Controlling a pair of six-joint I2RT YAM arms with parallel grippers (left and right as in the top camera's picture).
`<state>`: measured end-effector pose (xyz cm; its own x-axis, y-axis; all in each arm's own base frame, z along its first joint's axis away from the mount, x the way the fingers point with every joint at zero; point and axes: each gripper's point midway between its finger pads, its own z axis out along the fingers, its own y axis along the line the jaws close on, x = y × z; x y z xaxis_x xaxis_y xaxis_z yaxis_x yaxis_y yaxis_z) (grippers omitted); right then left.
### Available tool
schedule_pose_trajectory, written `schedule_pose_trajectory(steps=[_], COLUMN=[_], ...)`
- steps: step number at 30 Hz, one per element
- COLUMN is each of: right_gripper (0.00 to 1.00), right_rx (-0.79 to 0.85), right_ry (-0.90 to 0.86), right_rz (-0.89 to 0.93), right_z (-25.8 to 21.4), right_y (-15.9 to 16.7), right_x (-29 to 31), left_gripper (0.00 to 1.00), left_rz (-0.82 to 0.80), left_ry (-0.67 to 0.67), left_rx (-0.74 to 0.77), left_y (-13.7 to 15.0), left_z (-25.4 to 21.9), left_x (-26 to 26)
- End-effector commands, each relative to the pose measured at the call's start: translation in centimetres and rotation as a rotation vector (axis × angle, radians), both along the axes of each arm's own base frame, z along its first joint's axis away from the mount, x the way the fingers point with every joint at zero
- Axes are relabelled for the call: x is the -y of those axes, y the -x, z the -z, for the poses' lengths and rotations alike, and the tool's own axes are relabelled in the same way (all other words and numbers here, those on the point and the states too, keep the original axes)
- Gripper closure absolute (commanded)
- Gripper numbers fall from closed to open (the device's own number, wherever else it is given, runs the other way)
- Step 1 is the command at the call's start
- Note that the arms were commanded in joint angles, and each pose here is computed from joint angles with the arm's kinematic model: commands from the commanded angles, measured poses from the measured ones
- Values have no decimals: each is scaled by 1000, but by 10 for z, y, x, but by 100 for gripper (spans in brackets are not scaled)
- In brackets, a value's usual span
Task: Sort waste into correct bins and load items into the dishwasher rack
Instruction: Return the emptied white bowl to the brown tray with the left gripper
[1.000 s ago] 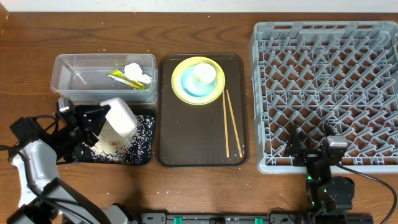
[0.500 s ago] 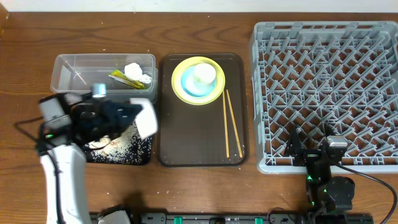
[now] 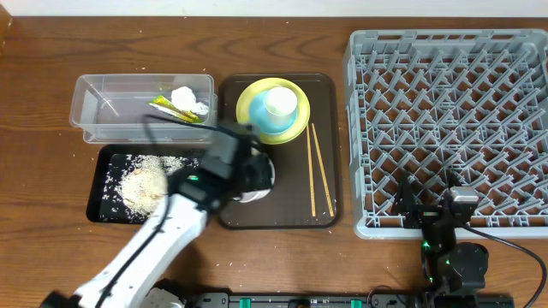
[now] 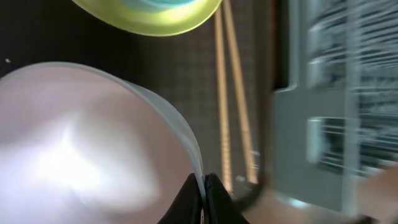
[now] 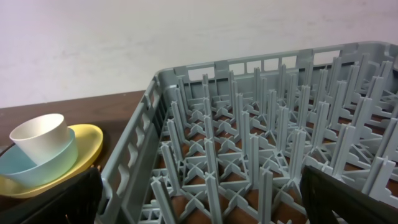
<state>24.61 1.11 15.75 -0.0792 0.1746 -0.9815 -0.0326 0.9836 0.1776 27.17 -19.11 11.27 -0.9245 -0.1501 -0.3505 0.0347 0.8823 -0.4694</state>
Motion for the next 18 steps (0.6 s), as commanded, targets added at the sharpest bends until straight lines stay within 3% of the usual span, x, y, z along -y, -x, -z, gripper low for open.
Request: schedule_pose_trajectory(steps=[1,15,16,18], right_gripper=[1,1,1,1], right_rx=[-3,-3,-3,0], right_ry=[-7,-7,-7,-6], right_rz=[2,2,2,4], right_z=[1,1,1,0], right_y=[0,0,0,0], right_x=[0,0,0,0], left_gripper=[94,93,86,59], left_rz=[-95,-34,-34,-35], left_ry=[-183,-233,-230,-222], left_rx=[81,9,12,23], left_y=[-18,-16,-16,-19], left_z=[13,56,56,54], left_x=[-15,5,5,7])
